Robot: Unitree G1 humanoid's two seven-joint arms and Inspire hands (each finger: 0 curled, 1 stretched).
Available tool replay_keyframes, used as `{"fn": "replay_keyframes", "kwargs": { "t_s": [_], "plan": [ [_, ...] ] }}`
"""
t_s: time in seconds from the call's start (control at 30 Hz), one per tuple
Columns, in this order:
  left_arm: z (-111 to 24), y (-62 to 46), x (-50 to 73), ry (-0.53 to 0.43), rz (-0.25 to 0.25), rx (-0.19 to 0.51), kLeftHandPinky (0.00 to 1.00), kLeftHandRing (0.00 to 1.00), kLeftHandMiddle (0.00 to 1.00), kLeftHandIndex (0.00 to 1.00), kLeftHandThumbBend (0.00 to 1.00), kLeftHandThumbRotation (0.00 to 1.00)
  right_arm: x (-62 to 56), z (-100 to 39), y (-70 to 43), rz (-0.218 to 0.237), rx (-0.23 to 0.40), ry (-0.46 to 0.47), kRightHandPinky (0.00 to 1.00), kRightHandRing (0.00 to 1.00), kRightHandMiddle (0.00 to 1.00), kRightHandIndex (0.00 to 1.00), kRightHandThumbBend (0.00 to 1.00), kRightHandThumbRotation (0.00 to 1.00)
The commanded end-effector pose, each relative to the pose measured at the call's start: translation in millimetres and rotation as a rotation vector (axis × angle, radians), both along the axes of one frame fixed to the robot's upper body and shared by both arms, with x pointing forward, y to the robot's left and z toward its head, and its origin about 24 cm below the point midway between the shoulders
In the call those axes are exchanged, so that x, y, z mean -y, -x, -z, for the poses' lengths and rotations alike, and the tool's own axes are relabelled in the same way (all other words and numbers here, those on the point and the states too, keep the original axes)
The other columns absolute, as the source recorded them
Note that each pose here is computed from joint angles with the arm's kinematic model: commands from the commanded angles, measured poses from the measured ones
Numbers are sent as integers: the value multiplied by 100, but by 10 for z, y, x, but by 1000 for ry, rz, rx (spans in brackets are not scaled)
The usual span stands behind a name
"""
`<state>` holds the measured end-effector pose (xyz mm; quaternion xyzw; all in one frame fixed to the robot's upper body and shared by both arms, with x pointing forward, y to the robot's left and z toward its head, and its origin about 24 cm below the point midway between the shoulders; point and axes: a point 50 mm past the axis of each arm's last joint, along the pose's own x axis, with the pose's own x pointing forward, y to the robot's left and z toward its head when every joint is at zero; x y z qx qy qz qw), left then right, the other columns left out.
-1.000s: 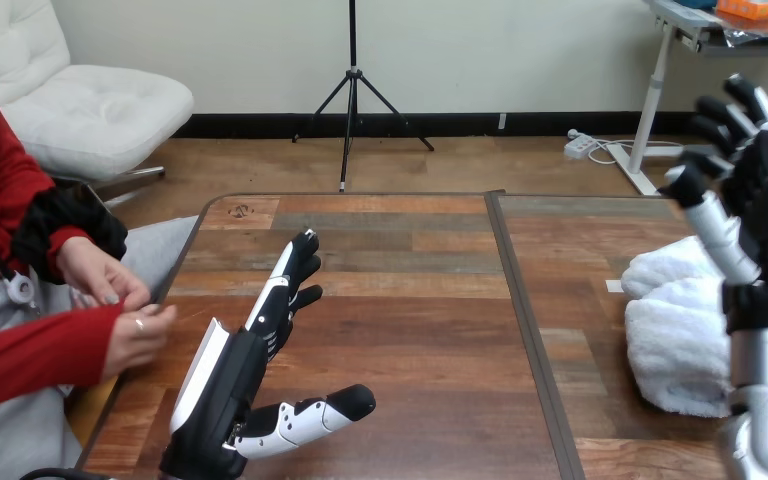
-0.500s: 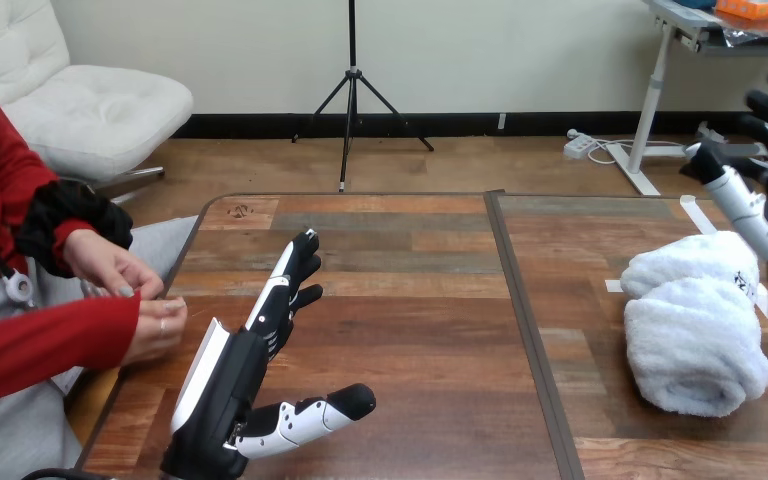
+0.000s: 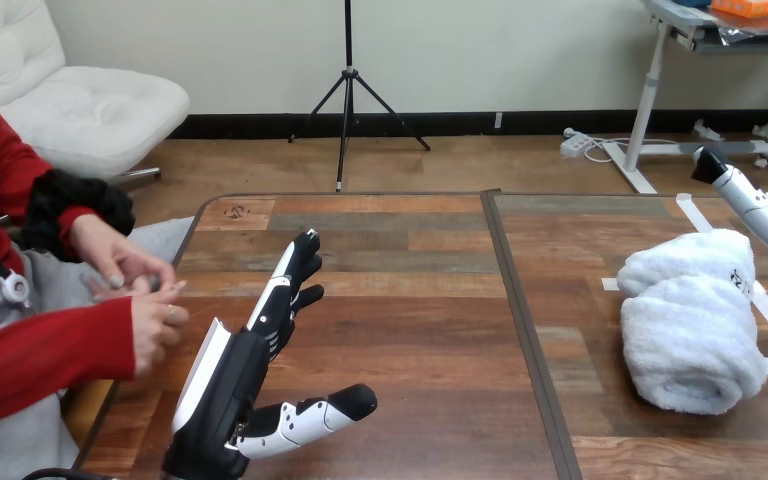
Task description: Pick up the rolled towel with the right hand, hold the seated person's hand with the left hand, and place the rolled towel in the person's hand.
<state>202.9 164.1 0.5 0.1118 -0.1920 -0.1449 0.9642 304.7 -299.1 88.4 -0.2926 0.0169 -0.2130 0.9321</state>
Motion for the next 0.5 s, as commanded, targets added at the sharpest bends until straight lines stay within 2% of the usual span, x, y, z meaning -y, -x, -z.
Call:
{"fn": "replay_keyframes", "kwargs": {
  "t_s": [0.0,0.07,0.13,0.37,0.47],
  "plan": [
    [-144,-120,44,9,9,83,90,96,99,99,100,60,-39,-350,-269,10,30,40,32,52,82,99,100,75],
    [-144,-116,46,8,5,84,90,96,99,98,100,60,-30,-343,-291,19,7,30,22,39,60,99,100,74],
    [-144,-115,46,12,8,82,89,96,99,98,100,60,-18,-329,-312,19,-14,37,16,28,43,99,100,74],
    [-143,-109,49,16,10,80,89,96,99,98,100,60,11,-271,-380,29,-75,49,9,17,28,97,100,72],
    [-146,-107,50,18,9,82,89,96,99,98,100,60,26,-221,-423,46,-134,46,6,12,22,97,100,73]
  ]
}}
